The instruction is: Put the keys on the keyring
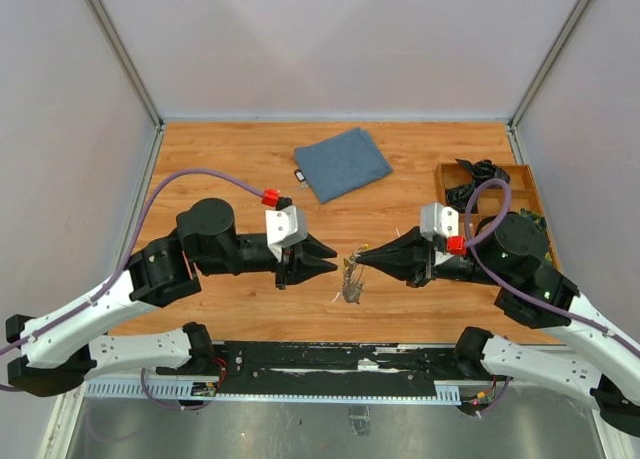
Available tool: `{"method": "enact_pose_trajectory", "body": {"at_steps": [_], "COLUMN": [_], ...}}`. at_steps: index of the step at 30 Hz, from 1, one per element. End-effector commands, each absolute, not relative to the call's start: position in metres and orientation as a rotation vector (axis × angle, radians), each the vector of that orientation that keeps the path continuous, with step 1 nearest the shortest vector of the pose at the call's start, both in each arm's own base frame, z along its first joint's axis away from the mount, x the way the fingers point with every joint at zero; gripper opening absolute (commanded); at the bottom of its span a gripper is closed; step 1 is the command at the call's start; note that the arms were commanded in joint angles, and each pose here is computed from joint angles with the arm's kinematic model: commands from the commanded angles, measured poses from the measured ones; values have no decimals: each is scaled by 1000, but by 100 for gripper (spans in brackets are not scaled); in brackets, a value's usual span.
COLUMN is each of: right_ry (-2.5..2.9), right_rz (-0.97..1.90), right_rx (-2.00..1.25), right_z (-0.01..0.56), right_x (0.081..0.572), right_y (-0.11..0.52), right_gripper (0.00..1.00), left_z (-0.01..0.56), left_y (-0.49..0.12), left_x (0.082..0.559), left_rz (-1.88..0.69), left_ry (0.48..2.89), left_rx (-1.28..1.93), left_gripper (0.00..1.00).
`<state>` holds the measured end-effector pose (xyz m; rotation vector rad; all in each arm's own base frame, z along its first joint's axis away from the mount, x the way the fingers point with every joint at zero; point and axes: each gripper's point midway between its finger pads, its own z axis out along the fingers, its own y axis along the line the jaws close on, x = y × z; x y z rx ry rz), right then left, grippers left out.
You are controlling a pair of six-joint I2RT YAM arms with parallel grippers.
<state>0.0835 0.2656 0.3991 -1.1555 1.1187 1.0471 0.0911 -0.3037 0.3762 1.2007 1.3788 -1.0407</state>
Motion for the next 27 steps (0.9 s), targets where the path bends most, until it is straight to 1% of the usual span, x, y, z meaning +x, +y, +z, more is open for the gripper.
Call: {"method": "enact_pose_trajectory", "body": {"at_steps": [1, 6, 9, 11, 14, 18, 23, 27], "right_ry": [1090, 1248, 1330, 1401, 1513, 1716, 1941, 2022], "right_rz": [990, 873, 839, 799, 712, 567, 440, 395], "right_rx": [-1030, -1001, -1041, -1073, -1118, -1209, -1359, -1444], "right_z": [417, 385, 361, 342, 318, 275, 220, 190], "right_x": [99, 122, 124, 125, 129, 137, 146, 159], "right_y": [260, 253, 250, 245, 232, 218, 221, 242], "right_gripper": [0, 0, 0, 0, 0, 0, 1, 1], "left_z": [403, 391, 378, 373, 367, 353, 344, 345], "left_y": [-297, -292, -288, -283, -268, -242, -220, -207], "left_x": [99, 125, 147, 161, 187, 217, 228, 228], "left_rz": [-1060, -987, -893, -840, -798, -770, -715, -679], "left_ry": [1327, 1437, 1520, 1561, 1618, 1675, 1709, 1709], "left_rx": [1018, 854, 759, 690, 573, 442, 351, 312], "left_gripper": [30, 32, 32, 34, 37, 39, 41, 42]}}
